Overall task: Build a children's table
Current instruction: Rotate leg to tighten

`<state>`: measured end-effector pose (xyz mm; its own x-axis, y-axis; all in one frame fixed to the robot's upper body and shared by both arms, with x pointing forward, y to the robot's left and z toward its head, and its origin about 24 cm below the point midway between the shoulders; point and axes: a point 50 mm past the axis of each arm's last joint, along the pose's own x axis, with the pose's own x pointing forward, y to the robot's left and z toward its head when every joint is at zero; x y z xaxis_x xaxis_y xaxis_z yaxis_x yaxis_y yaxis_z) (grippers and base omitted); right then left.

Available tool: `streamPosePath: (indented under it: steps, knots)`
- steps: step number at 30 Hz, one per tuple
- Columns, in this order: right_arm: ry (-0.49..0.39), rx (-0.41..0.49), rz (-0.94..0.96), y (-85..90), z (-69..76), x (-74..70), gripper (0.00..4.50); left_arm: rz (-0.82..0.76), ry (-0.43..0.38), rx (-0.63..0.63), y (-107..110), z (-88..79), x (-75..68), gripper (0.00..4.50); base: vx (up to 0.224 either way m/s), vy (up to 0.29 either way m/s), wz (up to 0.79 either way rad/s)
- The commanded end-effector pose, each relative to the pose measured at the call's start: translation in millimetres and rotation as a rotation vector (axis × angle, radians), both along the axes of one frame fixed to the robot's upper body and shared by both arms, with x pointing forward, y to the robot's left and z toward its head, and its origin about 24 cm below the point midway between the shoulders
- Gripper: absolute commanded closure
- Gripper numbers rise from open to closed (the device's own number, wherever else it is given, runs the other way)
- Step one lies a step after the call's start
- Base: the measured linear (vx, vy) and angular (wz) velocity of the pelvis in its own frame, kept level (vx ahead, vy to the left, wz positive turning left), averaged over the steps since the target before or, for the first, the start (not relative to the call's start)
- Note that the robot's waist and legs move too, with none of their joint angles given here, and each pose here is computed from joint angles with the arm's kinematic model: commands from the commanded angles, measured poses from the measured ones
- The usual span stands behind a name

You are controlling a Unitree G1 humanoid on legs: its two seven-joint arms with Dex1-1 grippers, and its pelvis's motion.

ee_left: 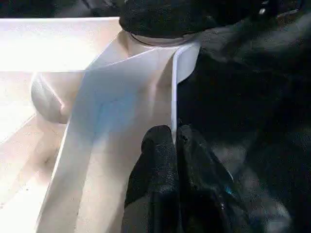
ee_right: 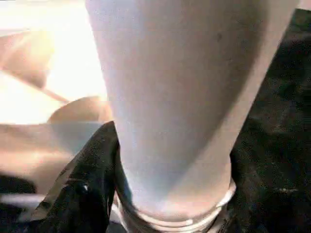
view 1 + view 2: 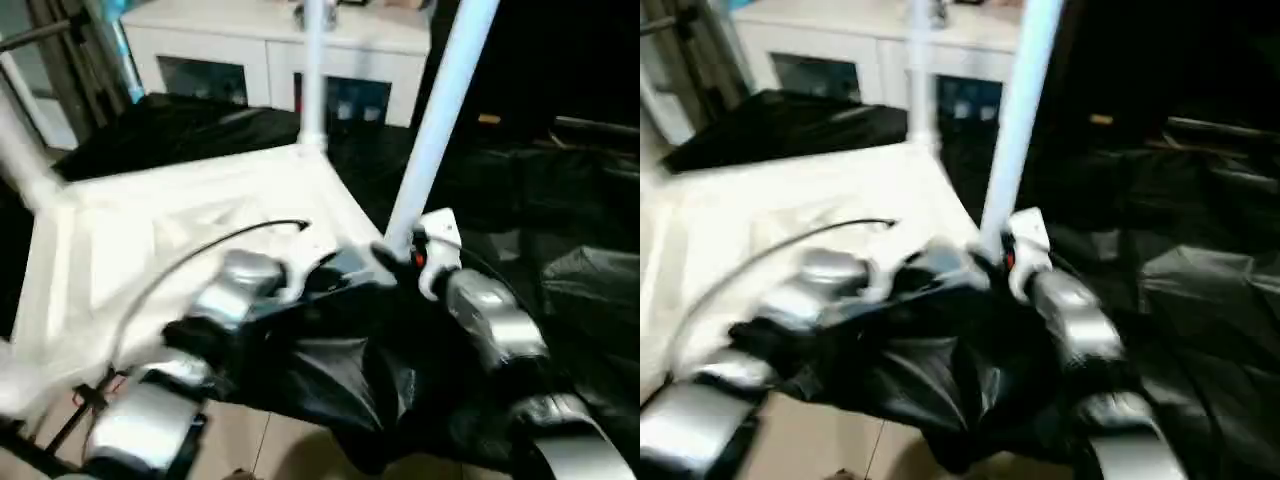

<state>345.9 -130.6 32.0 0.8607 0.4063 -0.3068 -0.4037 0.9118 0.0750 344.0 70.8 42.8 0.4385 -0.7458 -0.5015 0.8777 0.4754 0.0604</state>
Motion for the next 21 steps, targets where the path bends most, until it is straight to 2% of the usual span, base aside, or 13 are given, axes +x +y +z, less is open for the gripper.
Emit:
streamPosePath:
  steps: [1,3,6,10,13,17,21]
  knots:
    - [0.139,-0.016,0.071,28.4,-33.0,-17.4,1.78,0.003,-0.077,-0.061,-20.1,17.5,5.8,4.50,0.000,0.000,0.00]
    - [0.124,-0.006,0.089,32.2,-31.5,-17.0,1.08,-0.013,-0.080,-0.068,-22.0,18.0,4.9,4.50,0.000,0.000,0.00]
    - [0.110,0.028,0.118,37.7,-28.8,-15.3,0.96,-0.051,-0.086,-0.078,-24.0,18.0,2.9,4.50,0.000,0.000,0.00]
    - [0.062,0.012,0.158,28.8,-21.1,-12.6,0.52,-0.115,-0.085,-0.087,-19.1,17.3,-1.0,4.50,0.000,0.000,0.00]
    - [0.024,0.008,0.215,21.5,-14.6,-12.8,0.42,-0.161,-0.077,-0.096,-15.1,17.2,-3.9,4.50,0.000,0.000,0.00]
    - [-0.054,0.002,0.385,2.2,0.4,-19.2,0.42,-0.256,-0.056,-0.097,-1.4,16.7,-9.9,4.50,0.013,-0.003,0.01]
    - [-0.046,0.018,0.500,-9.9,7.2,-27.2,0.42,-0.311,-0.031,-0.091,10.1,16.5,-13.2,4.50,0.026,-0.007,0.02]
